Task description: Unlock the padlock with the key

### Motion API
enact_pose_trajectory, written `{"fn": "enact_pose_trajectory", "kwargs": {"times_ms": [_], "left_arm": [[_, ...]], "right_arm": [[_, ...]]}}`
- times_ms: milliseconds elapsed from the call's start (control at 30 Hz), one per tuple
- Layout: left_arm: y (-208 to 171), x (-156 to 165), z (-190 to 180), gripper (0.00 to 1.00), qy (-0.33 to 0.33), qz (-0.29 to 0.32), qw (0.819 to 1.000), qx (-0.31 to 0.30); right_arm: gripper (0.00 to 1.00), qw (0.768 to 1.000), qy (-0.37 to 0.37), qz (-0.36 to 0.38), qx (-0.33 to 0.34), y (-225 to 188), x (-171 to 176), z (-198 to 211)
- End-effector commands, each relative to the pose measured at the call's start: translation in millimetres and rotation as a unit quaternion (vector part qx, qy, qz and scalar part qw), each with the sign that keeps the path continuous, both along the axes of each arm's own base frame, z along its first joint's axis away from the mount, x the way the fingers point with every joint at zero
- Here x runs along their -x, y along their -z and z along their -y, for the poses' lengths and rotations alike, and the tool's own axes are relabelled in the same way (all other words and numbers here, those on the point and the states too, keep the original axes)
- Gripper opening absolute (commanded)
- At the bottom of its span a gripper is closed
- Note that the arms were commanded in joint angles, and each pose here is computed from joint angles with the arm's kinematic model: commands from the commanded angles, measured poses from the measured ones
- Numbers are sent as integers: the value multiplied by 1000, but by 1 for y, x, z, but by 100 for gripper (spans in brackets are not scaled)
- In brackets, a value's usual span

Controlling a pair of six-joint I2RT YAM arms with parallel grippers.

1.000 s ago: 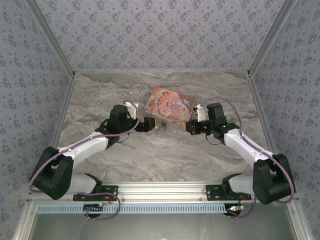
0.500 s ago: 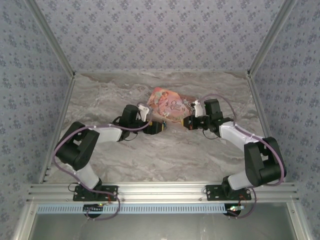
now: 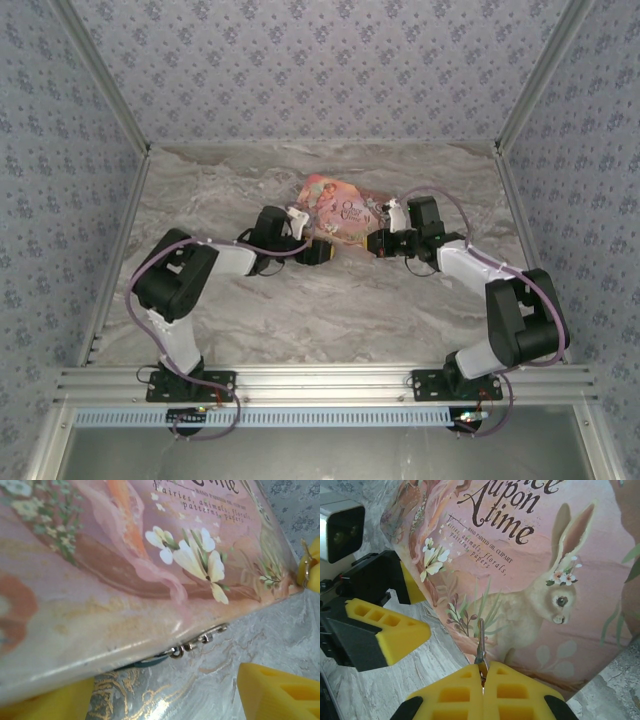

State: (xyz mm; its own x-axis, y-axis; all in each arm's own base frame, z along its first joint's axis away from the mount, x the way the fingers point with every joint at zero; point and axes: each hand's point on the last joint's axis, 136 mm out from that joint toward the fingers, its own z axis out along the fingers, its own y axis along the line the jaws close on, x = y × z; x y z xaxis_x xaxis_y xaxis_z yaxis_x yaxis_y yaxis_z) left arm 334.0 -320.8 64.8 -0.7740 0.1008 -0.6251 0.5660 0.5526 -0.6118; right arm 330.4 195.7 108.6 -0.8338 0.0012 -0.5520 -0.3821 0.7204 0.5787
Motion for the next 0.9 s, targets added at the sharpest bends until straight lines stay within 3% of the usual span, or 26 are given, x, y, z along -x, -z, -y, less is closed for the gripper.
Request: {"fn": "enact_pose_trajectory", "kwargs": {"times_ms": [0,867], "left_arm": [[-10,-8,10,74,14,34,999,16],[1,-6,25,58,9,31,999,9]], "right_arm": [[0,998,21,-41,30,24,7,7],[0,999,17,-36,26,23,4,-2]]}}
